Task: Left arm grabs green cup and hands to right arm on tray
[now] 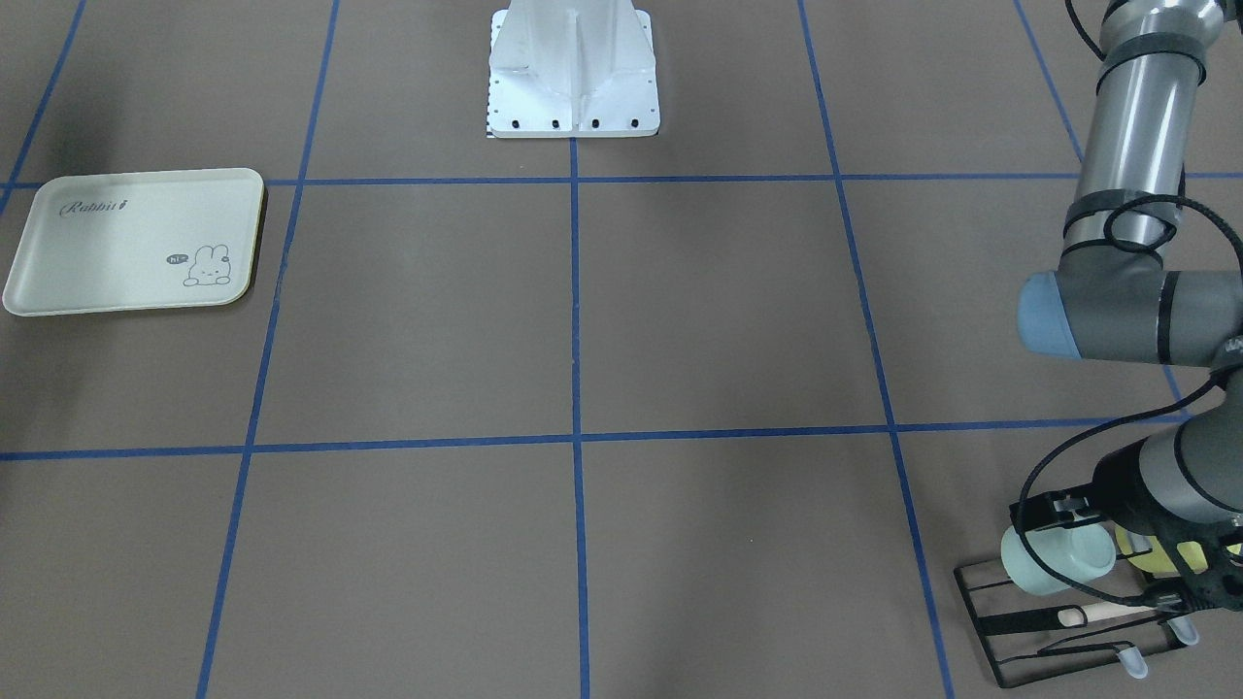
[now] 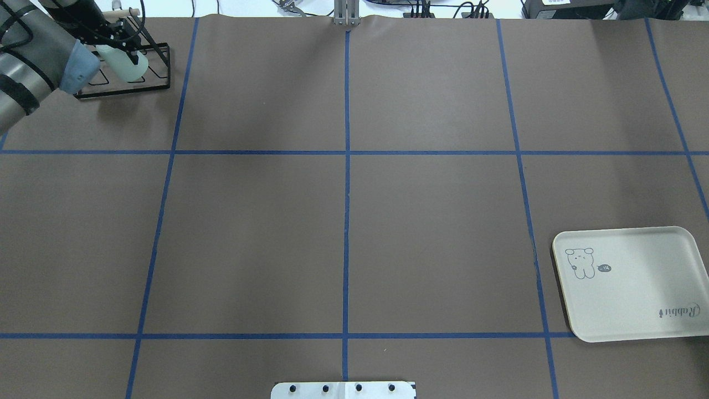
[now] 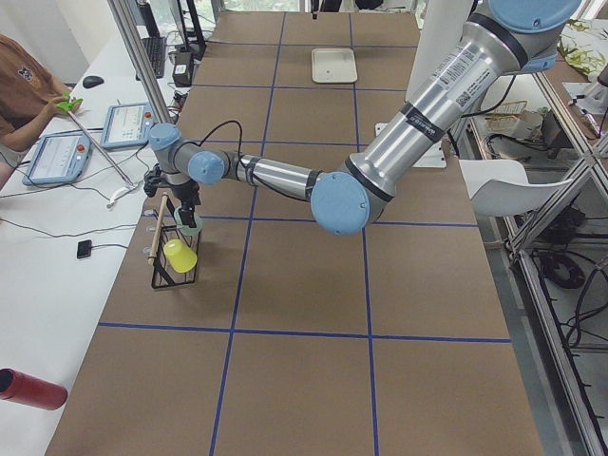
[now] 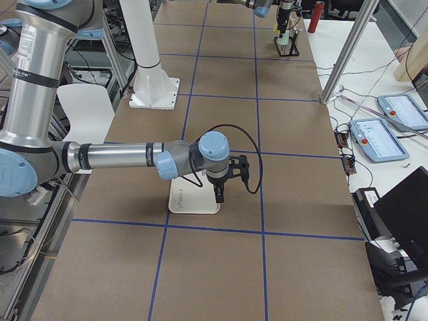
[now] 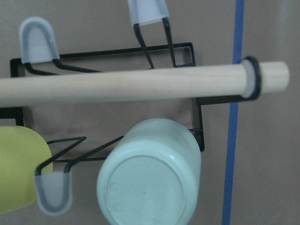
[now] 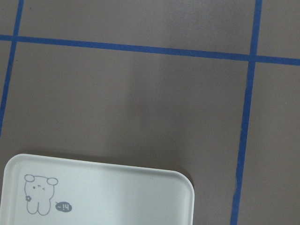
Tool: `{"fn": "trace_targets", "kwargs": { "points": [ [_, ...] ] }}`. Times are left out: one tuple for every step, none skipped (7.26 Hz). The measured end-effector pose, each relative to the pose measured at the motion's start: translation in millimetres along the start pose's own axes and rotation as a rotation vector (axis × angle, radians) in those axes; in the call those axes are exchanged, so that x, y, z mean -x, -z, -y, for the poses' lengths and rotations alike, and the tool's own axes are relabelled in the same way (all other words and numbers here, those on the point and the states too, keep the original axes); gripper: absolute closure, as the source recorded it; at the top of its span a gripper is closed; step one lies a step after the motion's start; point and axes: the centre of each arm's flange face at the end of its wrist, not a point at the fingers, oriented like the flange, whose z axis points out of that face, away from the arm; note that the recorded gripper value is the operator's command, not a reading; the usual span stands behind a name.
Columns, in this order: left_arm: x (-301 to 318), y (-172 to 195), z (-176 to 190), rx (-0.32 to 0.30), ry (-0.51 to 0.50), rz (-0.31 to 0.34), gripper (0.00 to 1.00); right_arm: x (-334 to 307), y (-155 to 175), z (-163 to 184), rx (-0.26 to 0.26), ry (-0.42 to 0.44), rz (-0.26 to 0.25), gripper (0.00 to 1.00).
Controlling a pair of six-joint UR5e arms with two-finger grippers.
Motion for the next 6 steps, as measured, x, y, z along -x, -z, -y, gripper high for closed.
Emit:
{"fn": "trace_targets", "kwargs": {
  "points": [
    [3, 0, 5, -0.007, 0.01, -0.002, 0.02, 1, 0, 1, 0.0, 0.002, 0.0, 0.0],
    [0, 5, 8, -0.014, 0.022, -0.006, 0.02, 1, 0, 1, -0.001, 0.003, 0.001, 0.0],
    [-6, 9, 11, -0.019, 0.033, -0.009, 0.02, 2, 0, 1, -0.001, 0.005, 0.001, 0.0],
    [-10, 11, 13, -0.021, 0.041, -0.011, 0.02, 3, 0, 2, -0.002, 0.006, 0.001, 0.0],
    [-11, 11, 15, -0.021, 0.046, -0.011, 0.03, 3, 1, 2, -0.002, 0.007, 0.001, 0.0],
    [-11, 11, 16, -0.022, 0.049, -0.009, 0.03, 3, 1, 2, -0.002, 0.008, 0.002, 0.0]
  ]
}}
